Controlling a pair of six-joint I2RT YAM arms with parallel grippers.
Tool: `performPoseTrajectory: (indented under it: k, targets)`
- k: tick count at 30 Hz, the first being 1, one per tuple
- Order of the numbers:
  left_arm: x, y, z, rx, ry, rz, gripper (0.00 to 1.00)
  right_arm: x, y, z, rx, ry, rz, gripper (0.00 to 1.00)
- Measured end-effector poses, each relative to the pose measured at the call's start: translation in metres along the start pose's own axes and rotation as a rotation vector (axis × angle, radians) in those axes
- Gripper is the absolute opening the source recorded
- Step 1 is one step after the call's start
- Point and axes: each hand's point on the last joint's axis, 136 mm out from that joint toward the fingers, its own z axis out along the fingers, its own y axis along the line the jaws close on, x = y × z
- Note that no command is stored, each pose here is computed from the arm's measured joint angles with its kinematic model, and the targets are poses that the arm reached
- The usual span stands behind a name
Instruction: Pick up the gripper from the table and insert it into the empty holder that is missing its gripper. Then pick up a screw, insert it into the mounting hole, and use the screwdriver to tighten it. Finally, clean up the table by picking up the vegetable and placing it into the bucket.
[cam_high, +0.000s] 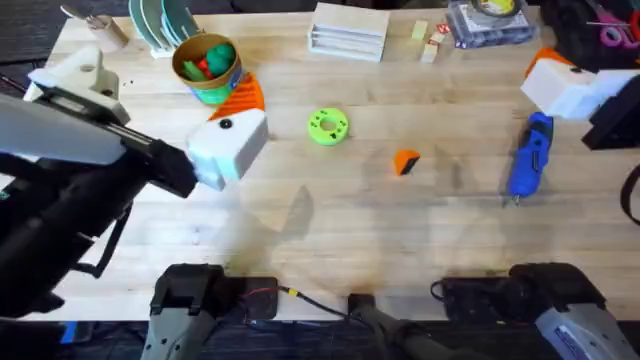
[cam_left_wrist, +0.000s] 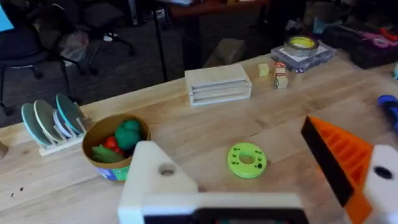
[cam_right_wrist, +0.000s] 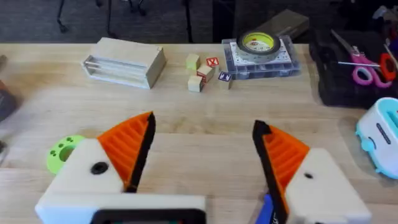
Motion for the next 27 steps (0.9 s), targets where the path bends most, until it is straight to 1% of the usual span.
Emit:
performPoseTrajectory:
  k: [2, 4, 6, 17, 19, 20, 21, 22, 23, 25, 27]
  targets:
    - [0.004, -0.001, 0.000, 0.003, 0.017, -0.007, 0.993, 0.000, 0.000, 0.000, 0.000, 0.000, 0.000, 0.991]
    - [0.016, -0.002, -0.001, 0.010, 0.064, -0.028, 0.993, 0.000, 0.000, 0.000, 0.000, 0.000, 0.000, 0.991]
    - [0.022, -0.003, -0.001, 0.014, 0.086, -0.039, 0.993, 0.000, 0.000, 0.000, 0.000, 0.000, 0.000, 0.992]
    - [0.020, -0.005, -0.001, 0.023, 0.081, -0.040, 0.993, 0.000, 0.000, 0.000, 0.000, 0.000, 0.000, 0.991]
    - [0.016, -0.005, -0.001, 0.024, 0.063, -0.034, 0.992, 0.000, 0.000, 0.000, 0.000, 0.000, 0.000, 0.991]
    - [0.007, -0.004, 0.000, 0.022, 0.028, -0.019, 0.993, 0.000, 0.000, 0.000, 0.000, 0.000, 0.000, 0.991]
    - [0.004, -0.004, 0.000, 0.021, 0.016, -0.014, 0.993, 0.000, 0.000, 0.000, 0.000, 0.000, 0.000, 0.991]
    - [-0.008, -0.003, 0.000, 0.019, -0.032, 0.006, 0.993, 0.000, 0.000, 0.000, 0.000, 0.000, 0.000, 0.992]
    - [-0.012, -0.003, 0.000, 0.022, -0.050, 0.013, 0.992, 0.000, 0.000, 0.000, 0.000, 0.000, 0.000, 0.991]
    - [-0.019, -0.005, -0.001, 0.031, -0.078, 0.025, 0.993, 0.000, 0.000, 0.000, 0.000, 0.000, 0.000, 0.991]
    - [-0.022, -0.007, -0.001, 0.042, -0.089, 0.029, 0.994, 0.000, 0.000, 0.000, 0.000, 0.000, 0.000, 0.991]
